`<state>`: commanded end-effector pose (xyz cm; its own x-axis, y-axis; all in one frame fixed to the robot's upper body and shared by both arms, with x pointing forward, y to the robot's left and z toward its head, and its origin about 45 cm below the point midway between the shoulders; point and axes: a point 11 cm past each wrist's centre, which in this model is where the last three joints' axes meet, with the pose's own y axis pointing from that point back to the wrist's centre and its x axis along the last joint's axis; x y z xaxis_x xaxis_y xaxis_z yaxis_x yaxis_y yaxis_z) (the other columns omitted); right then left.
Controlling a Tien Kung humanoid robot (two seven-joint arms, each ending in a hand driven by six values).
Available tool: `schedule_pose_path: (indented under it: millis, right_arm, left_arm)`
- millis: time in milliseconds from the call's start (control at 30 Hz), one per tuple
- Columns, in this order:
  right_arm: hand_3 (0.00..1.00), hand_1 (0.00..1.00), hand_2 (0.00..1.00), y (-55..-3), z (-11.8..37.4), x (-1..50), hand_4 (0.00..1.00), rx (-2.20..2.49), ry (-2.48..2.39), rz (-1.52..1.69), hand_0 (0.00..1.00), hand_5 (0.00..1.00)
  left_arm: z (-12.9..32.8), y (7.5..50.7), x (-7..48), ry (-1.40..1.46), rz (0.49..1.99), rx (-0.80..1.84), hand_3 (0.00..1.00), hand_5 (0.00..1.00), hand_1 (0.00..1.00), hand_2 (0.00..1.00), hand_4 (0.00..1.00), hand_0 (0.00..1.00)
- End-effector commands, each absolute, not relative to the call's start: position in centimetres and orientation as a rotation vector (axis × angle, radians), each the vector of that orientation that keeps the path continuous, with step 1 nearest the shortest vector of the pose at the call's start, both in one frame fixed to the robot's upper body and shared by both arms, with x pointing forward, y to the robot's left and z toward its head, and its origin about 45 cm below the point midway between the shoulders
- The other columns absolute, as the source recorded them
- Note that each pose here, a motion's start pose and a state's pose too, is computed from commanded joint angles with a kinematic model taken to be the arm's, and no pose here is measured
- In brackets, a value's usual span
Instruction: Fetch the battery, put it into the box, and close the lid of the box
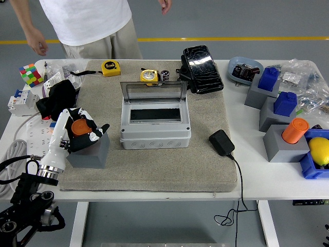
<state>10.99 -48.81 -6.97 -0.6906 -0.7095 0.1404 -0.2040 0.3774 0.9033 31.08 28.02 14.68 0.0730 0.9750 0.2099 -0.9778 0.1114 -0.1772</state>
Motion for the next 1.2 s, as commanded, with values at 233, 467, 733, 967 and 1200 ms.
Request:
schedule_pose_path:
  millis: [233, 467, 733, 967, 1200]
  right_arm:
    - [0.538, 0.657, 0.650, -48.8, -7.0, 11.0, 0.958, 0.783, -2.128, -1.287, 0.630, 0.430]
    - [0.538, 0.658, 0.650, -48.7, -7.0, 11.0, 0.958, 0.781, -2.130, -1.285, 0.630, 0.428]
    - [0.538, 0.654, 0.649, -48.7, -7.0, 11.1, 0.958, 0.782, -2.129, -1.279, 0.630, 0.427]
    - [0.537, 0.654, 0.646, -48.6, -7.0, 11.3, 0.957, 0.785, -2.124, -1.276, 0.629, 0.426]
    - [0.537, 0.655, 0.646, -48.6, -7.1, 10.9, 0.957, 0.776, -2.109, -1.276, 0.629, 0.426]
  left_arm:
    - [16.8, 27.1, 31.4, -0.346, 1.426, -0.045, 0.203, 0.002, 0.064, 0.197, 0.760, 0.075]
    - [21.1, 25.2, 32.2, -0.479, 1.317, -0.103, 0.203, 0.002, 0.064, 0.195, 0.757, 0.075]
    - [25.5, 21.8, 34.2, -0.668, 1.186, -0.068, 0.202, 0.002, 0.065, 0.197, 0.739, 0.070]
    - [25.7, 18.3, 36.5, -0.764, 1.107, 0.104, 0.207, 0.002, 0.065, 0.200, 0.746, 0.071]
    - [24.7, 15.8, 37.7, -0.927, 0.965, 0.326, 0.217, 0.002, 0.070, 0.204, 0.787, 0.069]
